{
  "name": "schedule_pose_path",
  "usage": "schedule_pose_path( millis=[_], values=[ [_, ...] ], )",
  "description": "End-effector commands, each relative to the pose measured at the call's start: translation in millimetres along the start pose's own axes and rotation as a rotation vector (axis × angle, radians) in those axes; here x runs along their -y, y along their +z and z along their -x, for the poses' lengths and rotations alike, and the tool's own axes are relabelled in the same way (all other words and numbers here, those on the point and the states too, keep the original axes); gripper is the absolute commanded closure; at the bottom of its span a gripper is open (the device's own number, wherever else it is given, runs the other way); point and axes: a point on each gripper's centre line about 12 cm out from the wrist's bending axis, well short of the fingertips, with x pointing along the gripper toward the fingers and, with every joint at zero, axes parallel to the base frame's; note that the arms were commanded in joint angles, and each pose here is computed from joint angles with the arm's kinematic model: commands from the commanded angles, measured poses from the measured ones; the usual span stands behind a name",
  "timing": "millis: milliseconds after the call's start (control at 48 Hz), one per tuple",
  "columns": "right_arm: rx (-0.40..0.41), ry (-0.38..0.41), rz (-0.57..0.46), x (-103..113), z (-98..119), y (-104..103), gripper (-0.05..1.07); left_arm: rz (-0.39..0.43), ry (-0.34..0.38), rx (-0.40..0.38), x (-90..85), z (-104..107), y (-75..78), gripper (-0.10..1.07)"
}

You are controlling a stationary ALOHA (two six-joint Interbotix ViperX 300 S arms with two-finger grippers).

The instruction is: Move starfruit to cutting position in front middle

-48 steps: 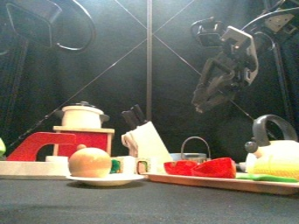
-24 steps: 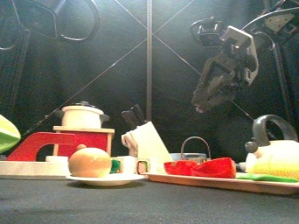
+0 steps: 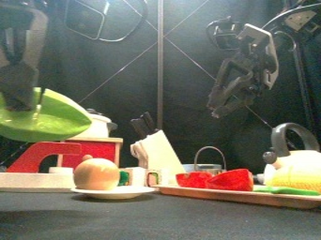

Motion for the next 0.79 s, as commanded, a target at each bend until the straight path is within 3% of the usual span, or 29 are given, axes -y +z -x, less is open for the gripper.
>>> schedule_pose_path(
  millis=[0,146,458,583,771],
  values=[
    [0.03,0.022,-0.018,0.2,11.0,7.3,0.23,0.063,-0.029,0.045,8.8,3.0,11.7,0.22],
    [0.039,0.025,-0.046,7.2,21.6,5.8,0.23,0.186,-0.04,0.093,18.9,-5.3,20.6,0.22],
    [0.032,0.031,-0.067,16.6,32.6,-3.0,0.23,0.342,-0.099,0.24,53.1,-22.1,42.7,0.22],
    [0.032,0.033,-0.062,15.9,32.9,-2.7,0.23,0.42,-0.12,0.267,65.0,-34.0,45.0,0.21],
    [0.03,0.04,-0.054,14.3,33.5,-4.1,0.23,0.516,-0.117,0.275,67.6,-46.2,43.9,0.21]
  ],
)
